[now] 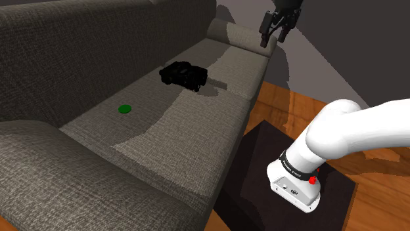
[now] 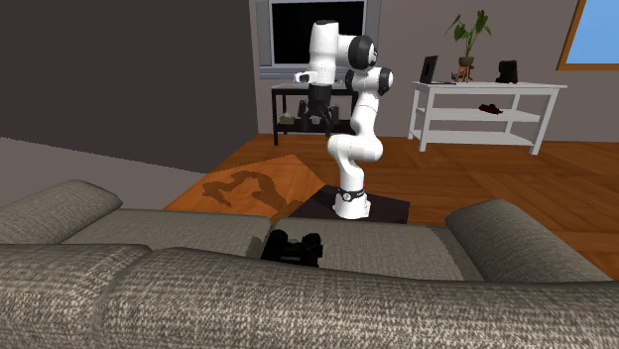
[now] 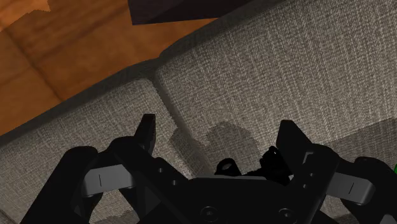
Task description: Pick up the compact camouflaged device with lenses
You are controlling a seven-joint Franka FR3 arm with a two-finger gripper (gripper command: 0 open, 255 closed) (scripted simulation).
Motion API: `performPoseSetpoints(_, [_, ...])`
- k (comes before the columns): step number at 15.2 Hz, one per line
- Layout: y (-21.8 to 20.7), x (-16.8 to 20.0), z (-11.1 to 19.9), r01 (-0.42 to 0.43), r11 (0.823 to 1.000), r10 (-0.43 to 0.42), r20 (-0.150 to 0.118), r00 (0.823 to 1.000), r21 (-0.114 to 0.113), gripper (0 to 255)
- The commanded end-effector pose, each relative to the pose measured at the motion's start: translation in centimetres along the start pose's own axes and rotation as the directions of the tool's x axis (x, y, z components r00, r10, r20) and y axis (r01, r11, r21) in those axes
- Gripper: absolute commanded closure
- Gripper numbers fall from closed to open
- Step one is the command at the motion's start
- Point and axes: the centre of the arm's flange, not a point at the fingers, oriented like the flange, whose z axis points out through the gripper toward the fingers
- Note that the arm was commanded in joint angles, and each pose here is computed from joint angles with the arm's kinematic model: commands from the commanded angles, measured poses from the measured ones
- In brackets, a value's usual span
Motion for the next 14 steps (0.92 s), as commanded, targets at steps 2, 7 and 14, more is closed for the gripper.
performPoseSetpoints(2, [-0.4,1.0,0.7,0.01,1.0,-0.01,0.004,1.0,0.005,0])
performPoseSetpoints(7, [-2.5,6.1,4.5,0.059,0.998,-0.059,0.021,0.998,0.031,0])
performPoseSetpoints(14, [-6.1,13.0,9.8,0.126,0.99,-0.129,0.042,0.991,0.068,0])
